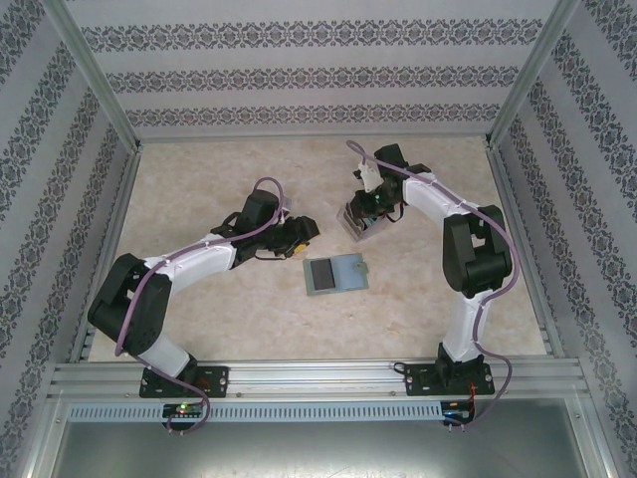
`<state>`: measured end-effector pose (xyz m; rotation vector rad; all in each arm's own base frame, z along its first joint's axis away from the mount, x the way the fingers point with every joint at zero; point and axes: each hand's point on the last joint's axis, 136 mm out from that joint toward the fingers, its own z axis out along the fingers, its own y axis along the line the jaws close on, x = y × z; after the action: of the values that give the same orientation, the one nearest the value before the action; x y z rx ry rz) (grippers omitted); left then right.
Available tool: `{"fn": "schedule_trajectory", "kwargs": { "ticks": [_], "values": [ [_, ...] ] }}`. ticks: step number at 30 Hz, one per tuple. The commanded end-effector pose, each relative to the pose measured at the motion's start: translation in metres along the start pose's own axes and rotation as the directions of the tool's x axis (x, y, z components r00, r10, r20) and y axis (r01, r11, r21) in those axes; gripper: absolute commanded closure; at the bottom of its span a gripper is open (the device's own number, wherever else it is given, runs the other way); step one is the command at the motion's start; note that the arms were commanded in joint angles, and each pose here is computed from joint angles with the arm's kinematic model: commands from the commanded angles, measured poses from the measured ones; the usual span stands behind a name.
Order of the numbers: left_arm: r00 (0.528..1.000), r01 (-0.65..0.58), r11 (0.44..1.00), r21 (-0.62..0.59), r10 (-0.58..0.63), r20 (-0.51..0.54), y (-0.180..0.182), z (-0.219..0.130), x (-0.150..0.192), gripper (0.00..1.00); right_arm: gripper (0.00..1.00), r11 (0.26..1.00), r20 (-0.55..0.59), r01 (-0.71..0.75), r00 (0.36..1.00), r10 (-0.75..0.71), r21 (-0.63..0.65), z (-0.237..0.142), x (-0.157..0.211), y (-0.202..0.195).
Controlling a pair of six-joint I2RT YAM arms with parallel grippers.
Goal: Put the credit cards into the card holder
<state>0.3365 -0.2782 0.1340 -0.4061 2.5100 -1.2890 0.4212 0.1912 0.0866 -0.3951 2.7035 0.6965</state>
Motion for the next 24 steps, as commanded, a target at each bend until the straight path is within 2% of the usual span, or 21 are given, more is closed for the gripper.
{"fn": "schedule_trajectory", "kwargs": {
  "ticks": [1,10,12,13,16,20,24],
  "values": [
    [1.000,0.012,1.000,-0.009,-0.012,-0.024,0.005,0.002,0.004,0.48,0.84,0.999,-0.010,-0.019,1.000,0.018,-0.043,-0.001,-0.002,0.004],
    [1.000,0.011,1.000,-0.009,-0.012,-0.026,0.005,0.003,0.004,0.48,0.89,0.999,-0.024,-0.025,0.999,0.024,-0.041,0.002,0.000,0.002],
    [1.000,0.010,1.000,-0.010,-0.011,-0.027,0.006,0.003,0.004,0.48,0.85,0.999,-0.028,-0.027,0.999,0.027,-0.021,0.002,0.001,-0.001],
    [1.000,0.009,1.000,-0.011,-0.009,-0.027,0.006,0.003,0.004,0.49,0.80,1.000,-0.019,-0.018,1.000,0.018,0.002,0.001,0.000,-0.003],
    [1.000,0.010,1.000,-0.014,-0.010,-0.022,0.007,0.002,0.004,0.49,0.78,0.989,0.001,0.049,0.999,-0.049,0.142,-0.006,-0.002,-0.010],
    [1.000,0.008,0.999,-0.035,-0.008,0.014,0.011,-0.003,0.001,0.48,0.70,0.930,0.008,0.153,0.986,-0.165,0.333,-0.015,-0.008,-0.017],
    [0.999,-0.005,0.999,-0.046,0.006,0.031,0.010,-0.007,-0.001,0.47,0.65,0.885,-0.045,0.230,0.972,-0.232,0.405,-0.008,-0.006,-0.015]
  ]
}}
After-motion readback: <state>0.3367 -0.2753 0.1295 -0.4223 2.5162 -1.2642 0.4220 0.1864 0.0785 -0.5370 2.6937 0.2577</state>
